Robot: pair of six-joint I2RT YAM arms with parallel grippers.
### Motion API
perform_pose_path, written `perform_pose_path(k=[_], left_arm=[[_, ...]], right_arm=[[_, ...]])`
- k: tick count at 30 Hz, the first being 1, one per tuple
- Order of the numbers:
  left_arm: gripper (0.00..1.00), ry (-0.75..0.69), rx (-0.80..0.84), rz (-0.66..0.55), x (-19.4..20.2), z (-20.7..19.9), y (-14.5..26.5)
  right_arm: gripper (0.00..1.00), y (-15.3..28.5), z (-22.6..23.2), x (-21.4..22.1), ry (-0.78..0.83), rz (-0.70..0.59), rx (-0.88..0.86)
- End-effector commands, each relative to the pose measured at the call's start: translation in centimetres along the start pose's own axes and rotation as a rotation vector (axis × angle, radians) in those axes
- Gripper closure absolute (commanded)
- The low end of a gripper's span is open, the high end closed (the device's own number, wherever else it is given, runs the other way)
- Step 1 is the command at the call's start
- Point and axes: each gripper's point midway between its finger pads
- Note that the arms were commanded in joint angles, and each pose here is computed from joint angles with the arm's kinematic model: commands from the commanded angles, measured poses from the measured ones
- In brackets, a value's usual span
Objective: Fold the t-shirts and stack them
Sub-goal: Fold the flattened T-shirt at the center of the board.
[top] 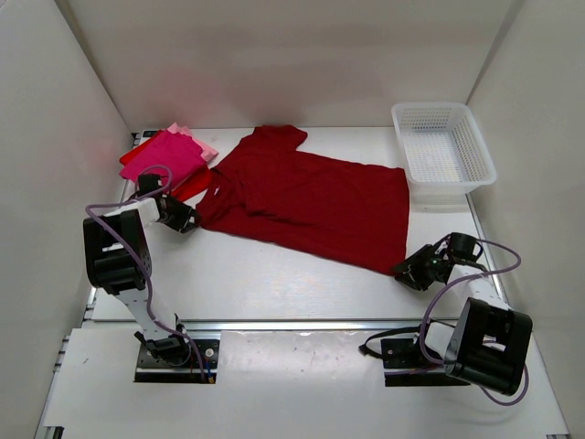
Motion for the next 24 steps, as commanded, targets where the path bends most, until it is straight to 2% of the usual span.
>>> perform_pose_path(k=[1, 2, 4, 7, 12, 14, 18, 23, 24], left_arm=[[0.61, -0.016, 0.040, -0.050, -1.1, -1.2, 0.7], [0.66, -0.024, 0.048, -0.045, -1.1, -1.5, 0.8], [0.76, -0.020, 0.045, -0.043, -1.0, -1.3, 0.7], [0.99, -0.023, 0.037, -0.047, -0.8, -0.9, 1.0], [1.00, -0.049, -0.036, -0.019, 1.1, 1.5, 2.6], [1.00, -0.046, -0.058, -0.016, 2.2, 2.9, 3.6], [1.00, -0.065, -0.173, 0.009, 4.9, 6.6, 5.2], [1.00, -0.119, -0.302, 0.114, 6.3, 9.7, 7.4], [1.00, -0.143, -0.324, 0.093, 5.5, 9.9, 8.0]], right_arm=[[0.72, -0.5, -1.3, -0.7, -0.013, -0.048, 0.045], [0.78, -0.6, -1.3, -0.6, -0.014, -0.045, 0.050], [0.84, -0.7, -1.2, -0.7, -0.008, -0.041, 0.049], [1.00, -0.6, -1.7, -1.0, -0.027, -0.048, 0.076], [1.00, 1.0, -1.9, -0.7, -0.025, -0.071, 0.091], [0.99, 1.7, -2.6, 0.6, -0.027, -0.027, 0.146], [0.99, 2.9, -1.2, 1.3, 0.022, 0.010, 0.140], [1.00, 5.4, 0.6, -0.8, 0.213, -0.070, 0.222], [1.00, 5.8, 0.7, -1.6, 0.240, -0.097, 0.248]])
Point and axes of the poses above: each gripper's point midway between its finger pads, its own y axis back along the fingers, its own z axis along the line the jaws close on, x = y × z, and after that the axes turned 7 degrees about -y, right-handed
